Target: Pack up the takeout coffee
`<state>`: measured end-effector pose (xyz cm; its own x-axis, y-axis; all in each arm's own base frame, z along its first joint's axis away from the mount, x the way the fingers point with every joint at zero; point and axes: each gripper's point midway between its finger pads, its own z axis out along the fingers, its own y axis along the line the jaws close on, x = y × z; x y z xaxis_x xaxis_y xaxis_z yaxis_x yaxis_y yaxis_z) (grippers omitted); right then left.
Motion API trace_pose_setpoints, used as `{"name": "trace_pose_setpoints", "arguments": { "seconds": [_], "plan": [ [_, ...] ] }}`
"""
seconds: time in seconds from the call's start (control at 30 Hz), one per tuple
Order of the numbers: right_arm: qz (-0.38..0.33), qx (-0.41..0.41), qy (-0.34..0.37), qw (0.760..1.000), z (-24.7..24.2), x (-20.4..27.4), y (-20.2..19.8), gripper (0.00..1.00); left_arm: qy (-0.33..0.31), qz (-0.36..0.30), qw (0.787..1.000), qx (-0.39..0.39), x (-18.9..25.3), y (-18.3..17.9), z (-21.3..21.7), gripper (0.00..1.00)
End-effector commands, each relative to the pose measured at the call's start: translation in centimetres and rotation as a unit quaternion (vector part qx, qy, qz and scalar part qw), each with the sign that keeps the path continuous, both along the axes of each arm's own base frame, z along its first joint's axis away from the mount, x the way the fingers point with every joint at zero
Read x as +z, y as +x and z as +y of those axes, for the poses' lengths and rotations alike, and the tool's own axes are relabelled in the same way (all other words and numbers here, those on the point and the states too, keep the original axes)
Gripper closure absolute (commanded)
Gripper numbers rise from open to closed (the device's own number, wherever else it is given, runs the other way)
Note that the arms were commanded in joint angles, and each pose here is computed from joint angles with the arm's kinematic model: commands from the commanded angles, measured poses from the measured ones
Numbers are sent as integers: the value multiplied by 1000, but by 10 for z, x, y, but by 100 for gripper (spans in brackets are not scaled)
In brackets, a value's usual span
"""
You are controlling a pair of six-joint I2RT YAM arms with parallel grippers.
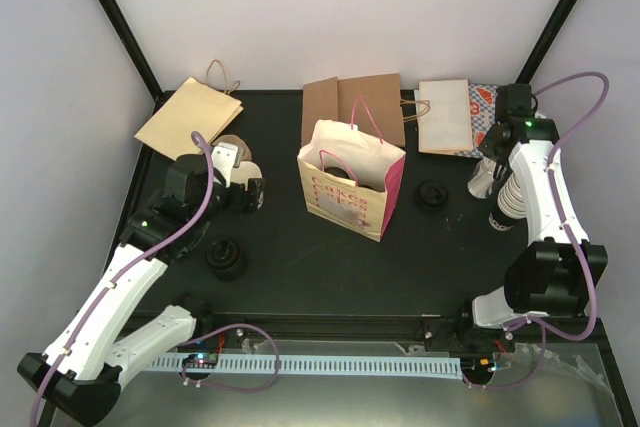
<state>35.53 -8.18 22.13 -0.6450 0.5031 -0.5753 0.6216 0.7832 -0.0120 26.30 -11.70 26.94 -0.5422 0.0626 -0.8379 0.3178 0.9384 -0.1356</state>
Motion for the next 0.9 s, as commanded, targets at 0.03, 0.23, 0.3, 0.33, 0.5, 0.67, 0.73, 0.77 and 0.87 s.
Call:
{"name": "trace_pose_setpoints", "arguments": {
  "seconds": [0.03, 0.23, 0.3, 0.33, 0.5, 0.67, 0.73, 0.77, 0.87],
  "plan": [
    [-28, -16, -20, 999, -10, 19, 10, 69, 0, -15, 1000, 12, 7, 5, 4, 11],
    [-22, -16, -31, 999, -14, 19, 14, 62, -1, -14, 1000, 12, 7, 3, 4, 11],
    [-22, -16, -32, 999, -14, 19, 15, 63, 1, -15, 1000, 12, 7, 3, 5, 11],
    [-22, -16, -32, 999, -14, 19, 15, 63, 1, -15, 1000, 12, 7, 3, 5, 11],
    [-22, -15, -30, 999, -13, 16, 16, 68, 2, -12, 1000, 11, 6, 3, 4, 11],
    [-24, -15, -29, 999, -13, 18, 15, 82, 1, -13, 1000, 11, 7, 2, 5, 11],
    [-26, -16, -29, 999, -13, 20, 12, 87, 1, -13, 1000, 10, 7, 2, 4, 11],
    [-28, -17, -30, 999, -13, 22, 11, 88, 1, -13, 1000, 11, 7, 3, 4, 11],
    [-34, -19, -36, 999, -15, 30, 7, 94, 0, -14, 1000, 9, 7, 3, 4, 11]
  ]
}}
